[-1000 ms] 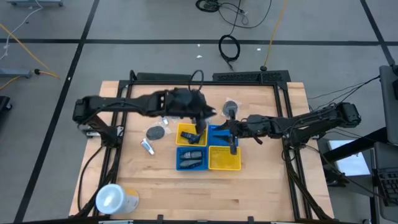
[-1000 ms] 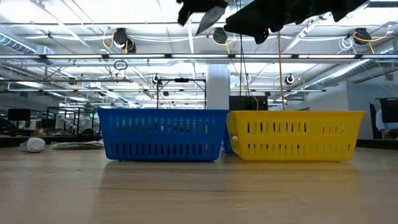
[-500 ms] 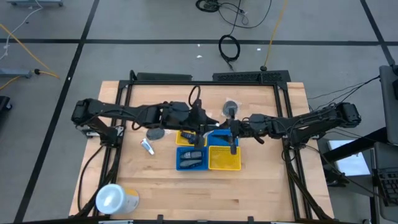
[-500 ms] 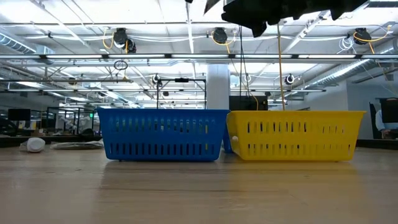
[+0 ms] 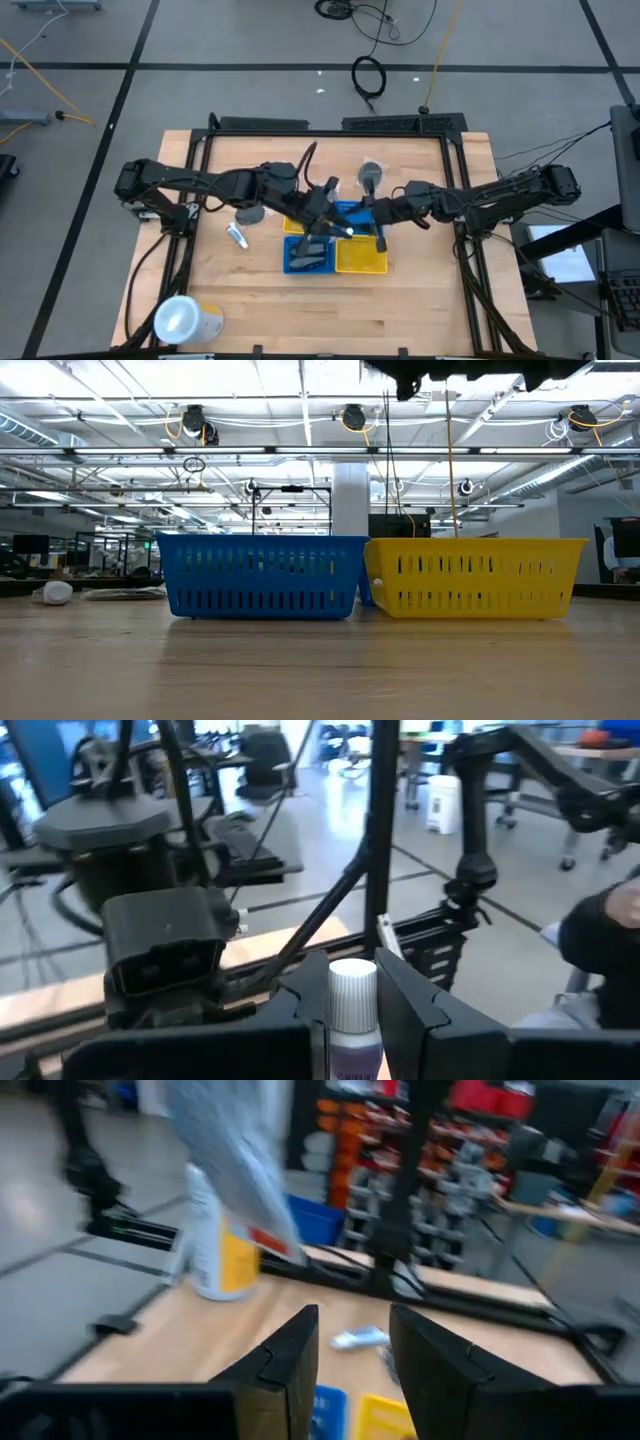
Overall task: Pick & Place Travel size toiletries
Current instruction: Put the white toothpaste into the right yellow bin
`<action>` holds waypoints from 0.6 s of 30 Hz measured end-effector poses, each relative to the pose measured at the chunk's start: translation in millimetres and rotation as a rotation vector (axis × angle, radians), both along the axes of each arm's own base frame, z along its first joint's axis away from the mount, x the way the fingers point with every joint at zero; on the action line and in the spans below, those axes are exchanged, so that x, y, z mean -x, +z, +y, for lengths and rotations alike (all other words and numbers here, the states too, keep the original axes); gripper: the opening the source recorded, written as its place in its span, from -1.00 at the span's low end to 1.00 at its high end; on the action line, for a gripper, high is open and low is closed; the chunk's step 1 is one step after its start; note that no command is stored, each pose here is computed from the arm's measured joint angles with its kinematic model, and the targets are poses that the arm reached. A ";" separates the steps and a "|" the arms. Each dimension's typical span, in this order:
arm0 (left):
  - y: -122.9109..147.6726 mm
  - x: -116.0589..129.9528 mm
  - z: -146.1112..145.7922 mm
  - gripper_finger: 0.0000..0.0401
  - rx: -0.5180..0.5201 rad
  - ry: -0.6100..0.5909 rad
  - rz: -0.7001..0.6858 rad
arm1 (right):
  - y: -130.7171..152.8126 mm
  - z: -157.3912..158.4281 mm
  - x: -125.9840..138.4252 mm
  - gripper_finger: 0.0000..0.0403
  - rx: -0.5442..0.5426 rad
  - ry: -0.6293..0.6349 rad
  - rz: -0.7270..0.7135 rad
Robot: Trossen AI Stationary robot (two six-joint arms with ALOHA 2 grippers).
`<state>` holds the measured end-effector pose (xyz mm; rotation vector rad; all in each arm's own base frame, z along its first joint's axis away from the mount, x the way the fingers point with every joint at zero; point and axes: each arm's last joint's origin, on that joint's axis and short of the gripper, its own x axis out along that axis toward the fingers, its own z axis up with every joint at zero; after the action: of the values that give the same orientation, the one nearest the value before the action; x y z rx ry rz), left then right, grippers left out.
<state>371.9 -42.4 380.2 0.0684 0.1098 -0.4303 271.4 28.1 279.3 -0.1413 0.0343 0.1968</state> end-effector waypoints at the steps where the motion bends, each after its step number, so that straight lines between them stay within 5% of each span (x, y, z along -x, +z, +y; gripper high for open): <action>1: 0.0 -1.1 -0.4 -0.81 0.000 -0.011 -0.011 | 1.1 0.8 0.1 -0.42 -0.001 0.026 -0.011; 18: -9.5 -14.9 -2.6 -0.81 -0.054 -0.183 -0.108 | 5.8 6.6 2.0 -0.42 -0.037 0.221 -0.055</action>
<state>386.8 -45.0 370.7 0.1553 0.0089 -0.6052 269.4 34.7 285.1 -0.1134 -0.0400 0.4136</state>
